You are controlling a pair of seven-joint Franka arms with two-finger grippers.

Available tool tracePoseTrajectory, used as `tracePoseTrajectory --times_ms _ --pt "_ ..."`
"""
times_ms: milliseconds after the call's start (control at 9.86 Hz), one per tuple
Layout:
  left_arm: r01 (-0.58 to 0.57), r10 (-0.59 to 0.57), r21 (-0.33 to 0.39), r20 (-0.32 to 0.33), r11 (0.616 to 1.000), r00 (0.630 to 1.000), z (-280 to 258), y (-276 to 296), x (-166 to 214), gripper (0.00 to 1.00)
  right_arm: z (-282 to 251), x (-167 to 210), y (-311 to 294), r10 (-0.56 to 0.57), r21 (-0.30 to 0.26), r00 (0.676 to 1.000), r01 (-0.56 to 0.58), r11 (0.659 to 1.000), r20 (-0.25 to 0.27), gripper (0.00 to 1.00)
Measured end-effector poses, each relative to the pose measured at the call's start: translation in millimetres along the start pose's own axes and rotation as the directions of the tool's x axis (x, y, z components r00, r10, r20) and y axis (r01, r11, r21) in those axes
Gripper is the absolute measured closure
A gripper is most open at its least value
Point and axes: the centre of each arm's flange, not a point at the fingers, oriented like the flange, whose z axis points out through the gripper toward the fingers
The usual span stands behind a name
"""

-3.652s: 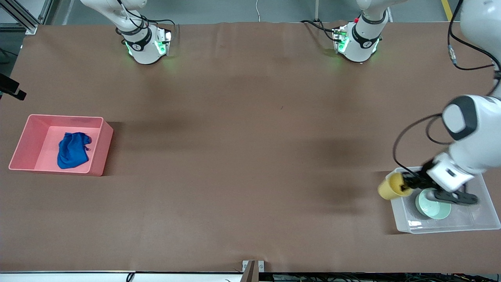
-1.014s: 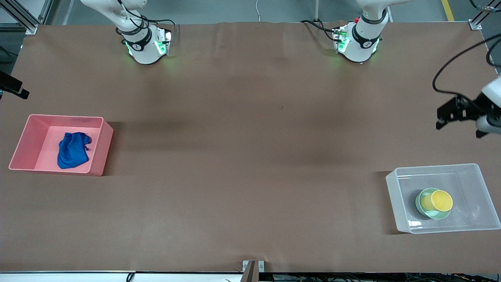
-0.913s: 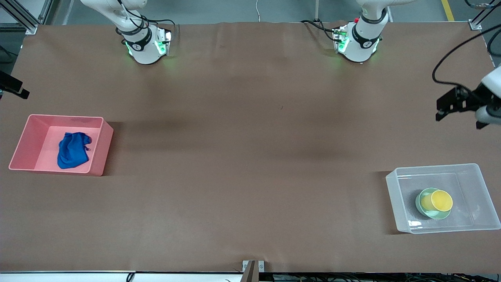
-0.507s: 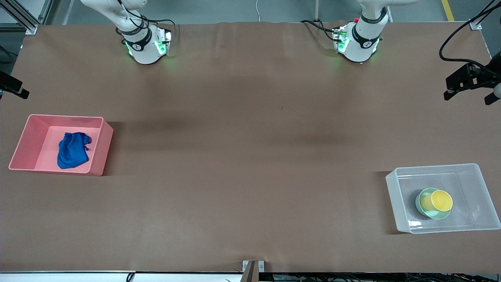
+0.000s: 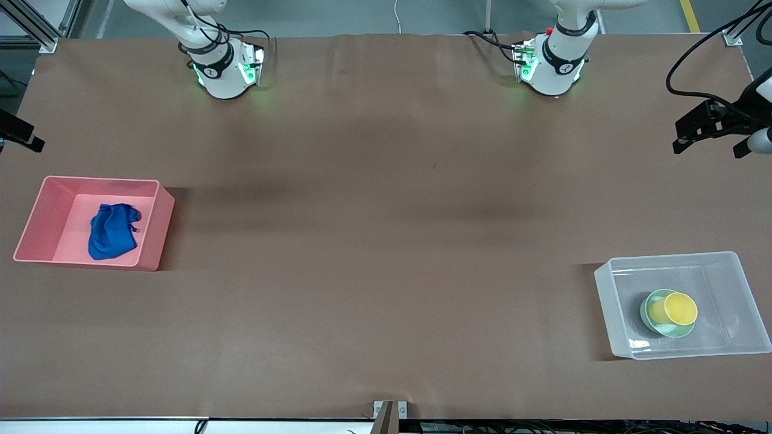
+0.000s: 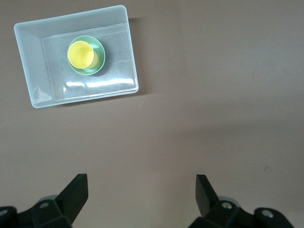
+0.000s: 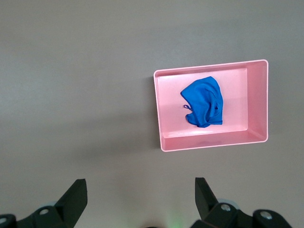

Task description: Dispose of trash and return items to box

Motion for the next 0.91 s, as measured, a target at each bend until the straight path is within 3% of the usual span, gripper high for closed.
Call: tracePoseTrajectory --times_ms 913 --pt "0.063 -0.063 -0.001 0.011 0.998 0.998 5.5 5.8 0.8 0.0 0.0 0.0 0.0 0.0 0.0 1.0 0.0 1.0 0.0 0.0"
